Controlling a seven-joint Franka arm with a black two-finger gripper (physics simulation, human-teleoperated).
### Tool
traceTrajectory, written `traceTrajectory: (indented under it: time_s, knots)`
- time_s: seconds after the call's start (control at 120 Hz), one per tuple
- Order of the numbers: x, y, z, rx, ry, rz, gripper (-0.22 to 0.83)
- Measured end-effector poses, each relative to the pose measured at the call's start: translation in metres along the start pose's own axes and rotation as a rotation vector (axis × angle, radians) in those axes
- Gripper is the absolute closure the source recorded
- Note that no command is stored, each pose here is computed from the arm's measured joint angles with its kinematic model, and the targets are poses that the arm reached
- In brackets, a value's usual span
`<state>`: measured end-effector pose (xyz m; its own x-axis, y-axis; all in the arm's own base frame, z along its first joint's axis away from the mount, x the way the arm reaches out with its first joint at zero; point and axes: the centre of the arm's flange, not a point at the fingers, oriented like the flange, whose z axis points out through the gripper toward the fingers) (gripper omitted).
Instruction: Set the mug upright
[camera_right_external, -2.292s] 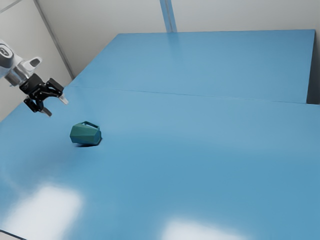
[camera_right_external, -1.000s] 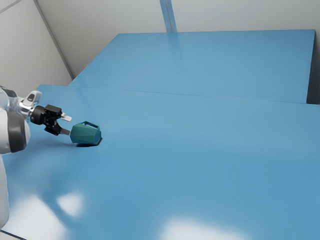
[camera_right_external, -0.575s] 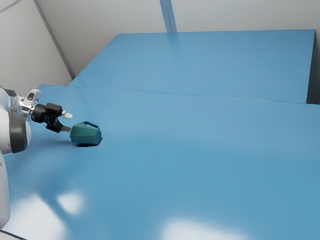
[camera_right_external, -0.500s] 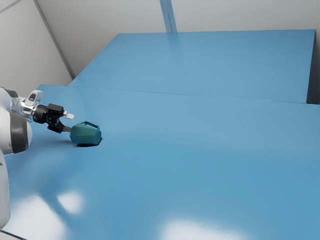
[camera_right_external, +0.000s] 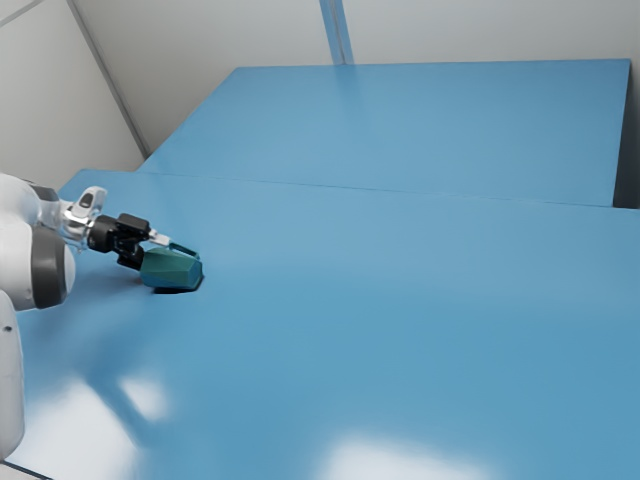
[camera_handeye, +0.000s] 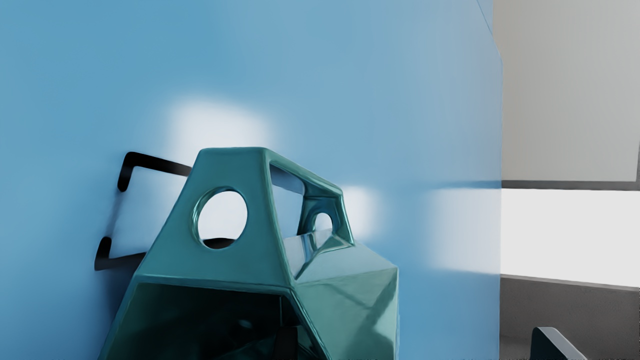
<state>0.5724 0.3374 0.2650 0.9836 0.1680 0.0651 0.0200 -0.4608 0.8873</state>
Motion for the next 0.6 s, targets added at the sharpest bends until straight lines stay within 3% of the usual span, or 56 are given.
traceTrajectory:
  time_s: [0.133, 0.242, 0.4, 0.6]
  knots:
    - [0.0, 0.0, 0.002, 0.001, -0.005, -0.009, 0.47]
    - [0.0, 0.001, 0.002, 0.0, -0.005, -0.015, 0.62]
    - [0.001, 0.005, 0.002, -0.007, -0.006, -0.018, 0.72]
    - [0.007, 0.025, 0.007, -0.023, -0.022, 0.006, 0.76]
